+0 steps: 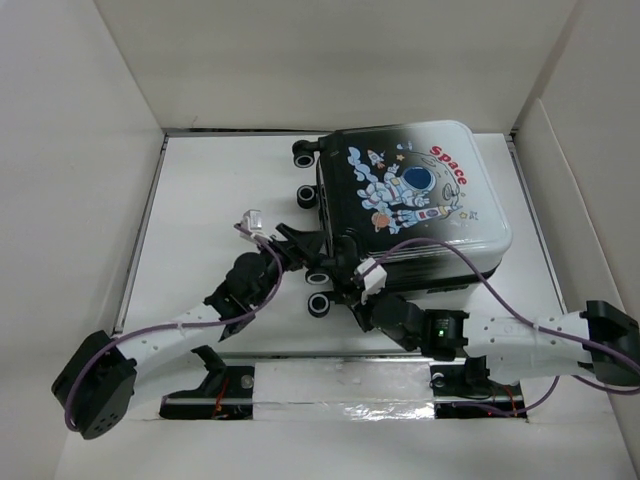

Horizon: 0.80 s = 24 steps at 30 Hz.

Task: Pack the luggage

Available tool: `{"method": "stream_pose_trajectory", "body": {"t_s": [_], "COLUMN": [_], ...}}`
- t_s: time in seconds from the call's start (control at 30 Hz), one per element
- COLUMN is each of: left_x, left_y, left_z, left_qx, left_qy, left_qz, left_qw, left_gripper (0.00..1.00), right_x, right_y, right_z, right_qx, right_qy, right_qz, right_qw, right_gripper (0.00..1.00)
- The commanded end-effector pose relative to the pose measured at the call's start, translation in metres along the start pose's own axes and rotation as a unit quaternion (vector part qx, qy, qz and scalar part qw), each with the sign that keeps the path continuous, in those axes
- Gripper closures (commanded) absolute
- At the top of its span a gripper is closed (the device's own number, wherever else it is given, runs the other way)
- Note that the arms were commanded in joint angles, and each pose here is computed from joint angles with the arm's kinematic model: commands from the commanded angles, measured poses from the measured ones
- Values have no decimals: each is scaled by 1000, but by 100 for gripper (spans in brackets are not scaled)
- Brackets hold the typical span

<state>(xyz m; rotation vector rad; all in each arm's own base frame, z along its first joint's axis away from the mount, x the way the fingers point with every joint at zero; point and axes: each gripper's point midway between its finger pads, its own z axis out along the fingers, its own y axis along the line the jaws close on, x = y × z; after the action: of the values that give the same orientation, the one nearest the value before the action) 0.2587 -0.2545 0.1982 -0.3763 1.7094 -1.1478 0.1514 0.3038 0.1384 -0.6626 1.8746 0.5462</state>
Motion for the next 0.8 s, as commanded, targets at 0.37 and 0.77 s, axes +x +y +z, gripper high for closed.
{"method": "stream_pose_trajectory", "body": {"t_s": [0.37,0.77], "left_x": [-142,-145], "left_y": [48,66], "left_z": [97,144], "left_qx": [-70,-89], "left_qy": [-69,-21], "left_qz": [10,34], "left_qw": [995,995], "left_gripper": [29,30], "right_x": [-46,-46], "right_y": [84,84], "right_z": [-51,-51], "right_qx": [-211,-211], "right_qy": [-66,-65], "right_qz": [88,86], "right_qw": [971,972], "right_gripper": [100,100]}}
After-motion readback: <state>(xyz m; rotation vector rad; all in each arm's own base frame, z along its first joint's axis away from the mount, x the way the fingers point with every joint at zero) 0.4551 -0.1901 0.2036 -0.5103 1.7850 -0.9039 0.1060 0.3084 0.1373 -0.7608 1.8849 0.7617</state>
